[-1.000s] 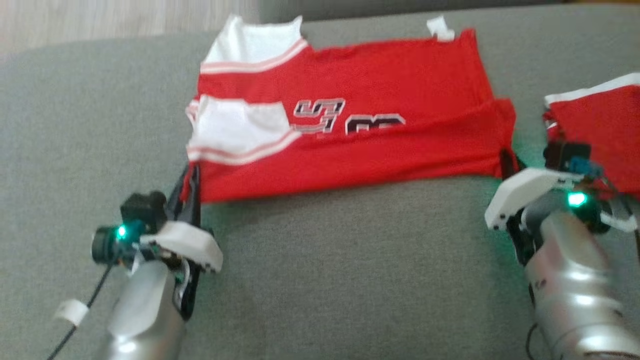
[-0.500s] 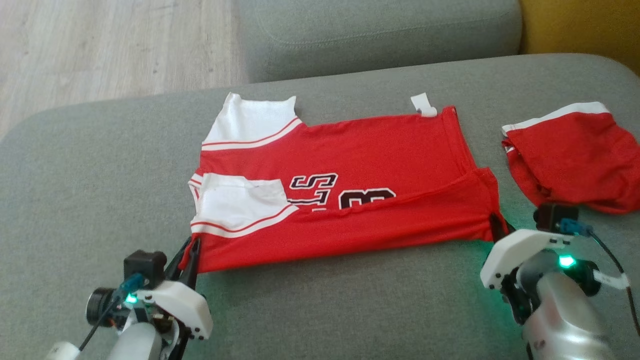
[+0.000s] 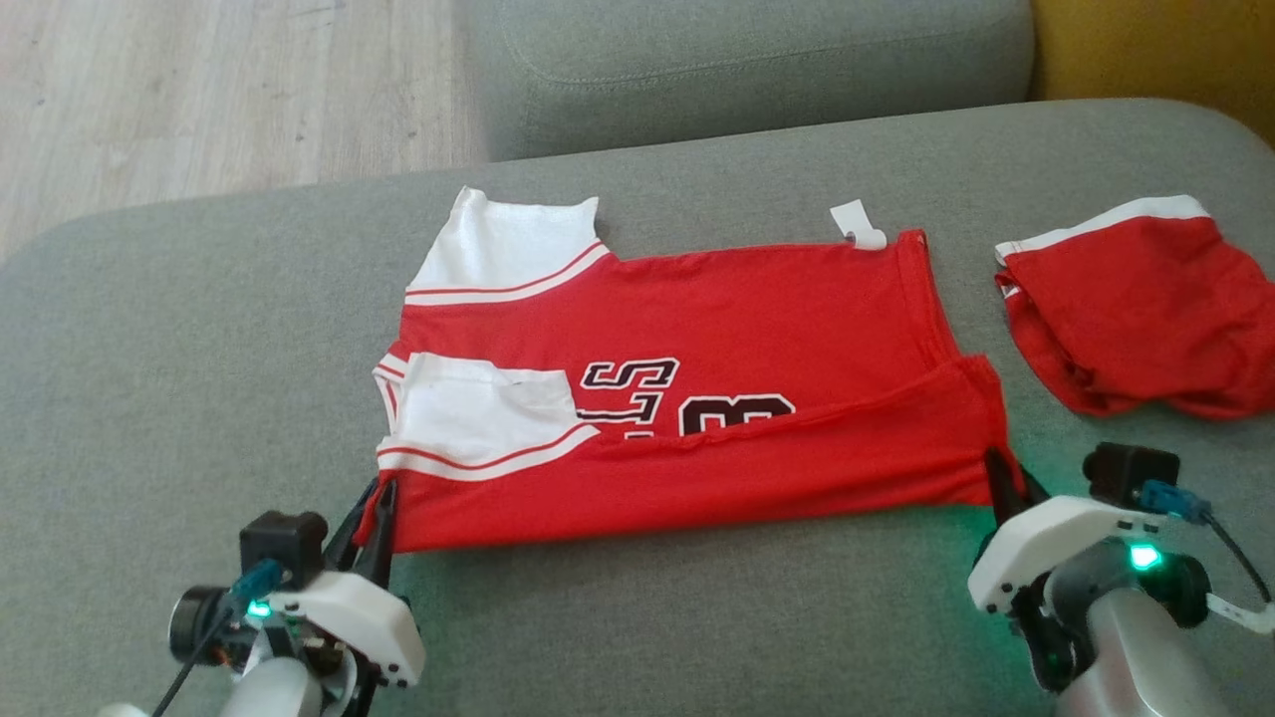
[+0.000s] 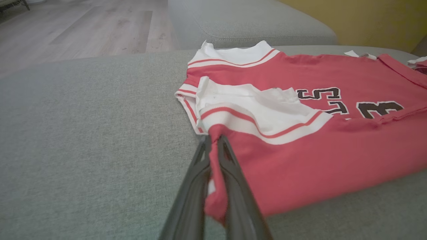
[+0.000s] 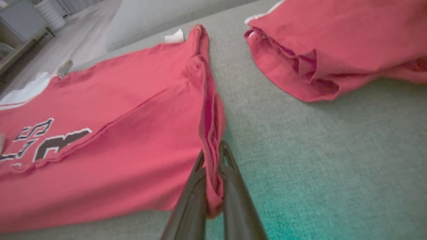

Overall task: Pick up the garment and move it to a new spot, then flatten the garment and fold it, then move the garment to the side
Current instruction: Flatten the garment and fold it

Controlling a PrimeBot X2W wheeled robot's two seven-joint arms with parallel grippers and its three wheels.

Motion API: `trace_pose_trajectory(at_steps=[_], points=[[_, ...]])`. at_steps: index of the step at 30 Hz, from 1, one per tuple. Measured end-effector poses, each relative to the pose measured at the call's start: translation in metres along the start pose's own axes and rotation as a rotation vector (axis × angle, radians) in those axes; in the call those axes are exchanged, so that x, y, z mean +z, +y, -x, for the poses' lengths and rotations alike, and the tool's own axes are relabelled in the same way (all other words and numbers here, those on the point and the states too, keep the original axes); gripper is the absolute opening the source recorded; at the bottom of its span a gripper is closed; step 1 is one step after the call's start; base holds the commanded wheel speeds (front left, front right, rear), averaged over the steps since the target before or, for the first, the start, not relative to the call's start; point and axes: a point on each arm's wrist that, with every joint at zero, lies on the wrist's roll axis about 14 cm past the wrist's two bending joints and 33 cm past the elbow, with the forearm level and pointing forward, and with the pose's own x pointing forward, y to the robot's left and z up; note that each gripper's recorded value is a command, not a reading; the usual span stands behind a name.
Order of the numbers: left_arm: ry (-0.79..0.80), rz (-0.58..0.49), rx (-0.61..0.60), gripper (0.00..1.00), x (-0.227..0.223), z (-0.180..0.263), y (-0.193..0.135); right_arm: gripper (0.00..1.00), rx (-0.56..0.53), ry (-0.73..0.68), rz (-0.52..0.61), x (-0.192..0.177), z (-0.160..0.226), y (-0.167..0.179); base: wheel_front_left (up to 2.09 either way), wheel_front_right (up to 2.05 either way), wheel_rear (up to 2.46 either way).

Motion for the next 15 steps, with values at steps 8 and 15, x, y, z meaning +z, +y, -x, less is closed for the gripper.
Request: trace_pose_trajectory(at_steps=[8, 15], points=[[-0.183, 0.006, 0.059, 1.0, 0.03, -0.007, 0.009, 1.0, 0.069, -0.343, -0.006, 0.064, 0.006, 0.021, 0.0, 0.0, 0.0], [-0.448, 0.023, -0.014, 1.0, 0.114, -0.025, -0.009, 1.0, 0.127, -0.513, 0.034, 0.099, 0.013, 0.04, 0.0, 0.0, 0.0]])
